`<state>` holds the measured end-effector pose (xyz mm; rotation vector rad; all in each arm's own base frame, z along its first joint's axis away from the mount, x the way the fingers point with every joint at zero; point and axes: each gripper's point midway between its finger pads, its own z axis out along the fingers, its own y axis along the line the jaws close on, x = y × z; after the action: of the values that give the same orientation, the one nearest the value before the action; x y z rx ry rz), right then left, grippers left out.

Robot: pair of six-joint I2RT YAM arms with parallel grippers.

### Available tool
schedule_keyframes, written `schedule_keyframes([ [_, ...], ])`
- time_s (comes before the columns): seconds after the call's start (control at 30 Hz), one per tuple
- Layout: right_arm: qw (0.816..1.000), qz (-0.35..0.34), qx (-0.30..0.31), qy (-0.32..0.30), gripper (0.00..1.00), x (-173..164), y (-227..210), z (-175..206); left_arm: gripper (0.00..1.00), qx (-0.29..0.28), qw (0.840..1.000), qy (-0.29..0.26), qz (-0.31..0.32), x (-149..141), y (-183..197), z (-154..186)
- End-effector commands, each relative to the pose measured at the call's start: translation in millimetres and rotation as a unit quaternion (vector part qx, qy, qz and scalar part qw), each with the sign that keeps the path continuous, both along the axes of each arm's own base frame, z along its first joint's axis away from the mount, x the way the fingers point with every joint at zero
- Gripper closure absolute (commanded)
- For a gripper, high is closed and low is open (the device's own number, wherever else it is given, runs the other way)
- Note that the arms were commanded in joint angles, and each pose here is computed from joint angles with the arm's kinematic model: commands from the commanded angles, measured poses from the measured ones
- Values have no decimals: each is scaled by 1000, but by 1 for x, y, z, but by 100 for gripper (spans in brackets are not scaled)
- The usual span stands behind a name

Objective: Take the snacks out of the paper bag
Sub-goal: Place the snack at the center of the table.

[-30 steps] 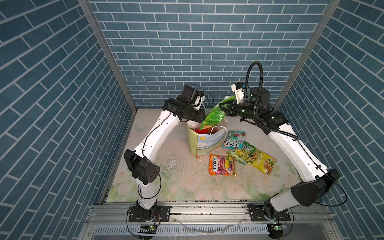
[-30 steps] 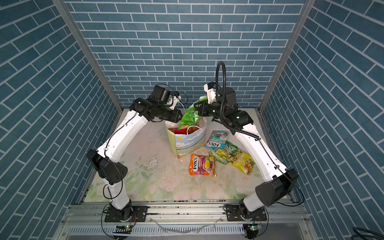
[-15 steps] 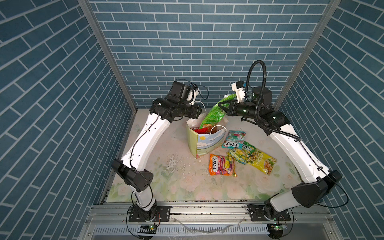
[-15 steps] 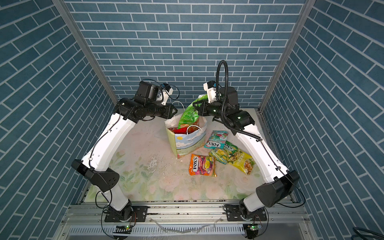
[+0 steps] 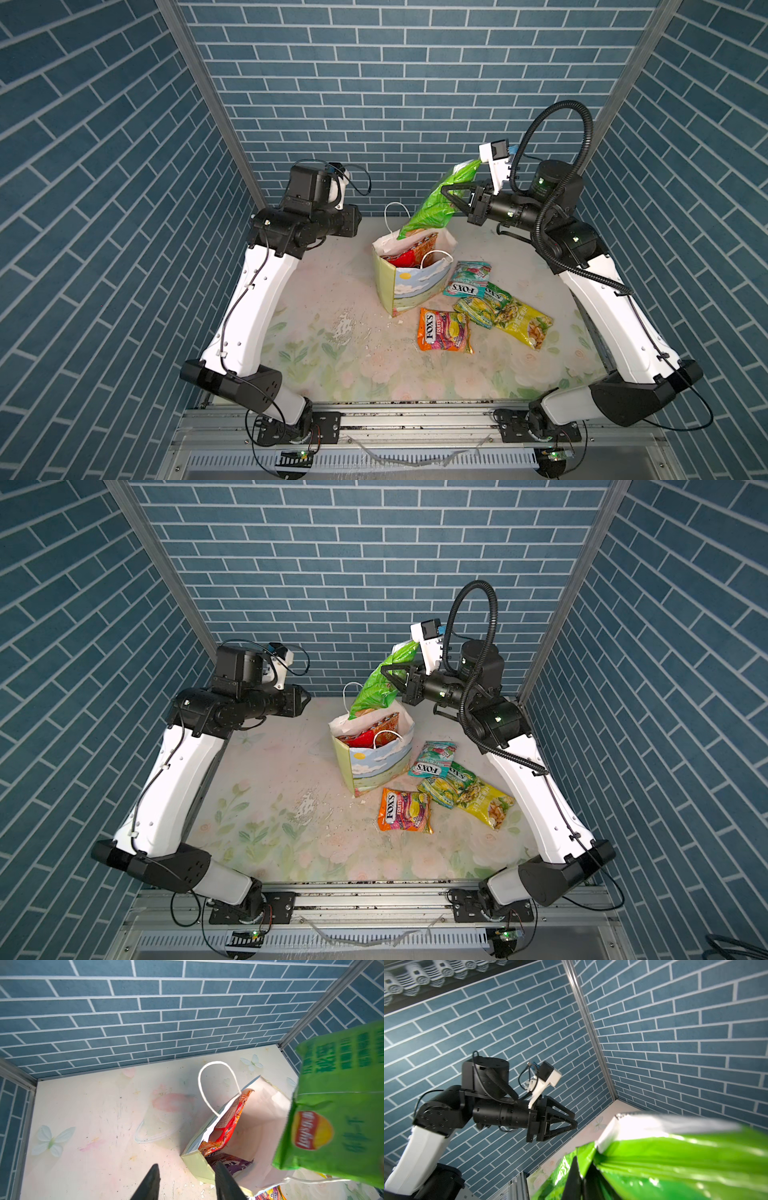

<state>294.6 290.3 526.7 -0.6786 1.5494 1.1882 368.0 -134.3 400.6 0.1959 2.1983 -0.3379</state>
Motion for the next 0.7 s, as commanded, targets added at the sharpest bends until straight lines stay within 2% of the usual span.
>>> schedule_keyframes([
  [0.0,996,56,28,-63,100,-25,2,35,54,0,1000,-6,30,-5,18,1],
  [0.13,989,128,46,-55,100,-39,15,45,53,5,999,-6,47,-12,29,0],
  [0.33,964,259,44,-52,100,-77,42,46,52,7,997,-6,72,-22,44,-1],
  [0.47,943,332,23,-22,100,-93,59,32,52,7,997,-5,82,-26,48,1],
  [0.67,920,392,-9,15,100,-104,75,3,52,-1,996,-6,92,-32,52,3],
])
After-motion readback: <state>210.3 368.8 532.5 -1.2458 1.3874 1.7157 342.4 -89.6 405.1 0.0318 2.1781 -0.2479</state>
